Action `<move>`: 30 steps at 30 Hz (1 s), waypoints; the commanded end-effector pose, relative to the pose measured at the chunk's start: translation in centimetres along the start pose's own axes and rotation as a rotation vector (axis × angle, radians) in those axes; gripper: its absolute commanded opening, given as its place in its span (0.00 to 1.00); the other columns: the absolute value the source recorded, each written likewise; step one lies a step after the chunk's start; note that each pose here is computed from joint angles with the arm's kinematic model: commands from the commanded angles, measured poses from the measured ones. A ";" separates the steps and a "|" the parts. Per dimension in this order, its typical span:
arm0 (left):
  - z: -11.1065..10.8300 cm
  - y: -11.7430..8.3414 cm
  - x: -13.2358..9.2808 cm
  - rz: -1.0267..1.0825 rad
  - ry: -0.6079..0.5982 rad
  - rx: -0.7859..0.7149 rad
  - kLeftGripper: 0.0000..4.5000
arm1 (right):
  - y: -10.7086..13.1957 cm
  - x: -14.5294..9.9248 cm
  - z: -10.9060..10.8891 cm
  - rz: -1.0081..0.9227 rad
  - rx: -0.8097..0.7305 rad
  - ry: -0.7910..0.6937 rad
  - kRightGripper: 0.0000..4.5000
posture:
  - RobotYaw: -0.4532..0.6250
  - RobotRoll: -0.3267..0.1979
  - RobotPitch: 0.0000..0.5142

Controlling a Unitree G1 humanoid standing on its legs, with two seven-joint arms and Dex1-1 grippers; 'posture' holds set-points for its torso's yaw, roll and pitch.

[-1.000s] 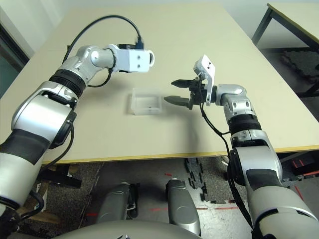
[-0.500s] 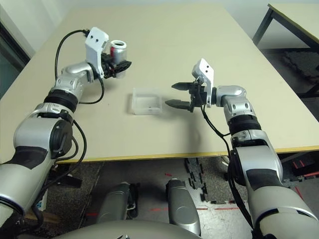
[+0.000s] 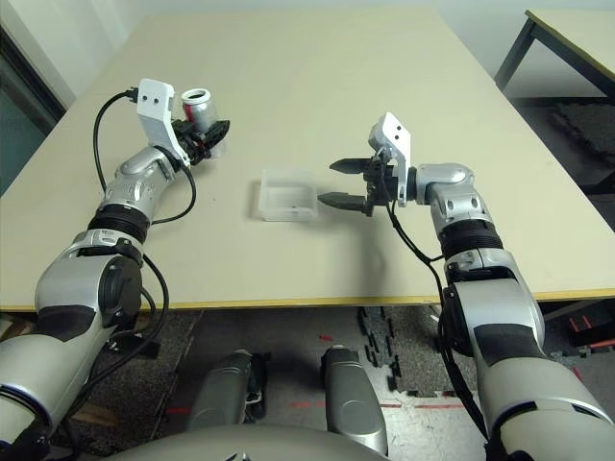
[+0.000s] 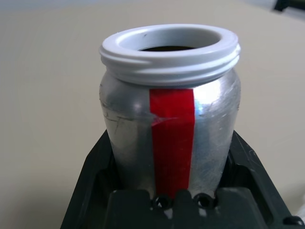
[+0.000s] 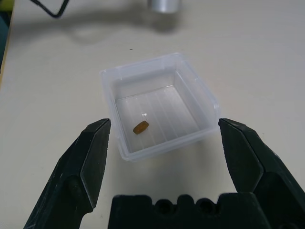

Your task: Pour the medicine from the bottle into the box.

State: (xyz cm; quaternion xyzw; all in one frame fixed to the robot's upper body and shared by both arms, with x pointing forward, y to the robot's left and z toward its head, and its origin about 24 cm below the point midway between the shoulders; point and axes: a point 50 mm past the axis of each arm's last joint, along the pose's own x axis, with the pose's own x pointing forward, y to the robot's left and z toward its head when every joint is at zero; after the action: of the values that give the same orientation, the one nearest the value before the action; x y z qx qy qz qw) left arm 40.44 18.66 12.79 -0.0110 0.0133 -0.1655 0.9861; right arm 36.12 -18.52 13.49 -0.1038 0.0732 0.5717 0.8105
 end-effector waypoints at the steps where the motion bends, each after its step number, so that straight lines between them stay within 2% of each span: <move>1: -0.9 0.1 -0.2 0.029 0.012 0.012 0.59 | -0.1 -0.2 0.2 0.004 -0.009 0.018 1.00 | 0.27 0.62 0.19; 15: -3.2 0.2 -1.0 0.064 0.077 0.071 0.59 | -0.2 -0.3 0.5 0.001 -0.014 0.017 1.00 | 0.26 0.62 0.20; 30: -4.4 0.2 -1.4 0.073 0.123 0.081 0.59 | -0.3 -0.2 0.8 -0.003 -0.017 0.003 1.00 | 0.25 0.62 0.21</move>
State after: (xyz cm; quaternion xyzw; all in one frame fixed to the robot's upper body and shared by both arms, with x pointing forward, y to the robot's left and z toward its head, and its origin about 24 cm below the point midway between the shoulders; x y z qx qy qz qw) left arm 39.39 19.15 9.35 0.0361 0.0520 -0.1314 0.9893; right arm 36.21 -18.67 13.85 -0.1049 0.0746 0.5697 0.8117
